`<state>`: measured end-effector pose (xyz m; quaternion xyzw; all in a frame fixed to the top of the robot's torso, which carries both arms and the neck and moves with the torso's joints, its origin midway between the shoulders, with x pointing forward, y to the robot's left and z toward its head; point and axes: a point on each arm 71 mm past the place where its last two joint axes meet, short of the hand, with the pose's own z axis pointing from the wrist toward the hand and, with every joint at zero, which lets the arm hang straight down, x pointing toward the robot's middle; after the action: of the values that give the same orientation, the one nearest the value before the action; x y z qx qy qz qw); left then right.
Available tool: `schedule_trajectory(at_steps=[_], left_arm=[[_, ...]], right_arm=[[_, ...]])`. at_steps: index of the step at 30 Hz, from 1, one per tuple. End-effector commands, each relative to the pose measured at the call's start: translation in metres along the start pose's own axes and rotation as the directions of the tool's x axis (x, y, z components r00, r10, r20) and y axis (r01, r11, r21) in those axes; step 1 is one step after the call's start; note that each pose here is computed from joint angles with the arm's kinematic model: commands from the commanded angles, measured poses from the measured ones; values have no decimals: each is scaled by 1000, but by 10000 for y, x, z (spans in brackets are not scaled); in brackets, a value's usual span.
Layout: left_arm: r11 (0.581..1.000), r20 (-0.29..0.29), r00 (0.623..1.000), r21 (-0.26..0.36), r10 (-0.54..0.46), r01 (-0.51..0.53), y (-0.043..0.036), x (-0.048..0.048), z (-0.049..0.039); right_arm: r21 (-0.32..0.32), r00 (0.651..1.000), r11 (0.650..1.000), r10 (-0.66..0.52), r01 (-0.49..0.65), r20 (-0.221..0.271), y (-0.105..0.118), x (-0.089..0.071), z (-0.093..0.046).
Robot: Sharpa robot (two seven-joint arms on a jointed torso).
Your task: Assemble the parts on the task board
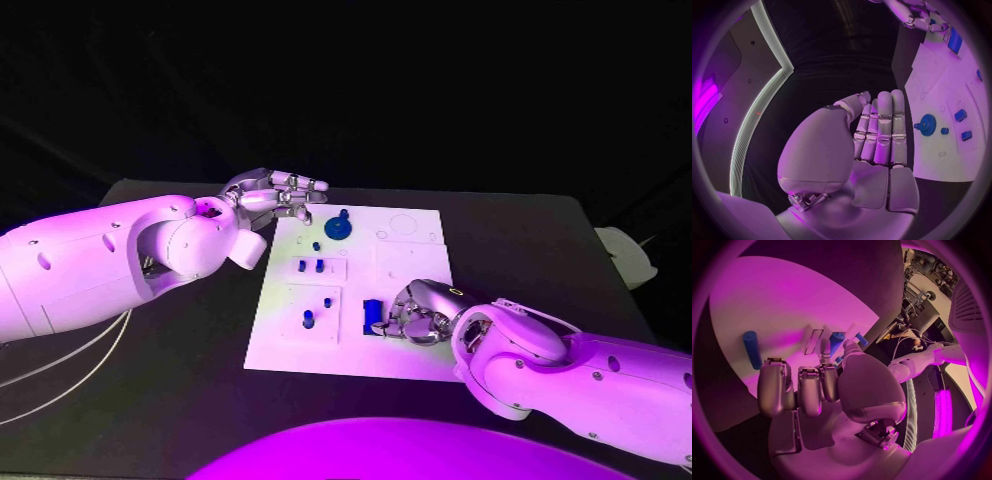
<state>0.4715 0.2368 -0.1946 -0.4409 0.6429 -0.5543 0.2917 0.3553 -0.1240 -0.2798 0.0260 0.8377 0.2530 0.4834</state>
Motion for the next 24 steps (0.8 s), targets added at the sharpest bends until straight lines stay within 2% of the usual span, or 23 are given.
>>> schedule_trajectory(at_steps=[1,12,20,21,24], left_arm=[[1000,-20,1000,3,-7,7,-6,26,3],[1000,-17,1000,2,-6,6,-6,16,-3],[1000,-9,1000,6,-5,5,-9,-6,-16],[1000,-7,1000,8,-5,5,-10,-13,-20],[1000,-2,1000,12,-4,4,-13,-24,-26]], right_arm=[[6,999,1000,-28,28,-17,1,16,12],[12,1000,1000,-27,27,6,-44,-15,-21],[-26,994,998,60,-58,87,-136,-141,-186],[-19,991,996,84,-82,107,-197,-191,-238],[23,983,990,132,-136,126,-338,-272,-301]])
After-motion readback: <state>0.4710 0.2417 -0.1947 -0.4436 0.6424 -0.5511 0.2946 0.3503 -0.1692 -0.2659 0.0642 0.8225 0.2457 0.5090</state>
